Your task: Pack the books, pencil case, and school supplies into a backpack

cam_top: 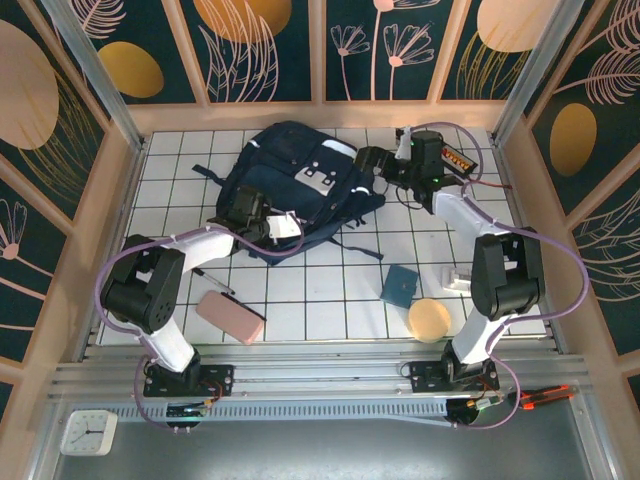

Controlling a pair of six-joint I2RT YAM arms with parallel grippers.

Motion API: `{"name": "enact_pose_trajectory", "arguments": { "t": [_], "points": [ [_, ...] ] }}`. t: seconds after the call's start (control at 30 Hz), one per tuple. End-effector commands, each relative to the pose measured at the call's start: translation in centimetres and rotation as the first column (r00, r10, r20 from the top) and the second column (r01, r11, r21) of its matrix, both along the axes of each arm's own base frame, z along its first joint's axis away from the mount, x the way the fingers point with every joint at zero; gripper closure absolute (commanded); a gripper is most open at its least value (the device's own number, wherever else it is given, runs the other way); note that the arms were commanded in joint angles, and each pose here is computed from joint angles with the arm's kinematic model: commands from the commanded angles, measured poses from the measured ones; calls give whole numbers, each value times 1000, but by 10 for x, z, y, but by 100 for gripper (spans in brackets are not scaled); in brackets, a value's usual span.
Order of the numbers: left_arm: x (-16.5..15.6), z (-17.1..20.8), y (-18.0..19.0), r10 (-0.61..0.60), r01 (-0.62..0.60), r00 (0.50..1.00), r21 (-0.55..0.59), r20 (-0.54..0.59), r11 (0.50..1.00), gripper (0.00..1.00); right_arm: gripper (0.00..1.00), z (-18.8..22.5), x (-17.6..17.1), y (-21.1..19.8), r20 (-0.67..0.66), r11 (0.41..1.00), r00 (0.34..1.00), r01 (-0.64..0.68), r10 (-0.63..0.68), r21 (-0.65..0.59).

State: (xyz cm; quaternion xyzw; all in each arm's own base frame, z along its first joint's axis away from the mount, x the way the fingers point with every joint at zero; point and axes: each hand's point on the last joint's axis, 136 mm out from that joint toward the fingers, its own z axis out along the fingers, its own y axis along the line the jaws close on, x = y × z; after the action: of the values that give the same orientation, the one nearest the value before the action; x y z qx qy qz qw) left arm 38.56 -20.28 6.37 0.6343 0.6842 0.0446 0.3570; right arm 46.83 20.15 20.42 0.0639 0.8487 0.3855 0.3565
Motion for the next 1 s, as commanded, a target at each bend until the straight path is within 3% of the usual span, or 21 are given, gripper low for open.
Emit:
{"name": "enact_pose_trajectory", "arguments": {
  "t": [0.0,0.07,0.2,0.23,0.33,0.43,0.47,0.53,0.63,0.67,0.97],
  "points": [
    [-13,32,-31,-7,0,999,-159,-47,987,100,1,-19,-22,24,-352,979,935,111,-45,171],
    [-15,47,-37,21,-30,999,-206,-48,978,100,1,-27,-25,27,-412,982,910,114,-41,154],
    [-13,86,-44,61,-61,998,-282,-9,957,100,1,-47,-29,1,-479,962,849,272,-222,36],
    [-15,90,-44,59,-58,998,-287,-5,956,100,1,-49,-32,-3,-503,949,830,311,-241,59],
    [-22,96,-44,50,-47,999,-293,4,955,100,1,-53,-40,5,-564,944,811,289,-155,157],
    [-34,87,-43,35,-37,999,-284,-10,958,100,4,-62,-40,2,-593,959,780,279,-201,42],
    [-35,86,-43,33,-35,999,-284,-10,958,100,9,-66,-40,0,-607,960,766,279,-209,22],
    [-38,84,-43,35,-36,999,-288,-10,957,100,33,-73,-36,0,-629,959,748,282,-211,14],
    [-38,86,-42,44,-43,999,-296,-4,954,100,58,-77,-28,8,-646,956,738,291,-194,45],
    [-38,88,-42,51,-48,999,-300,0,953,100,61,-80,-26,11,-658,956,729,290,-186,51],
    [-34,102,-42,71,-63,997,-323,13,944,100,54,-116,-32,42,-754,959,643,275,-130,70]
  ]
}}
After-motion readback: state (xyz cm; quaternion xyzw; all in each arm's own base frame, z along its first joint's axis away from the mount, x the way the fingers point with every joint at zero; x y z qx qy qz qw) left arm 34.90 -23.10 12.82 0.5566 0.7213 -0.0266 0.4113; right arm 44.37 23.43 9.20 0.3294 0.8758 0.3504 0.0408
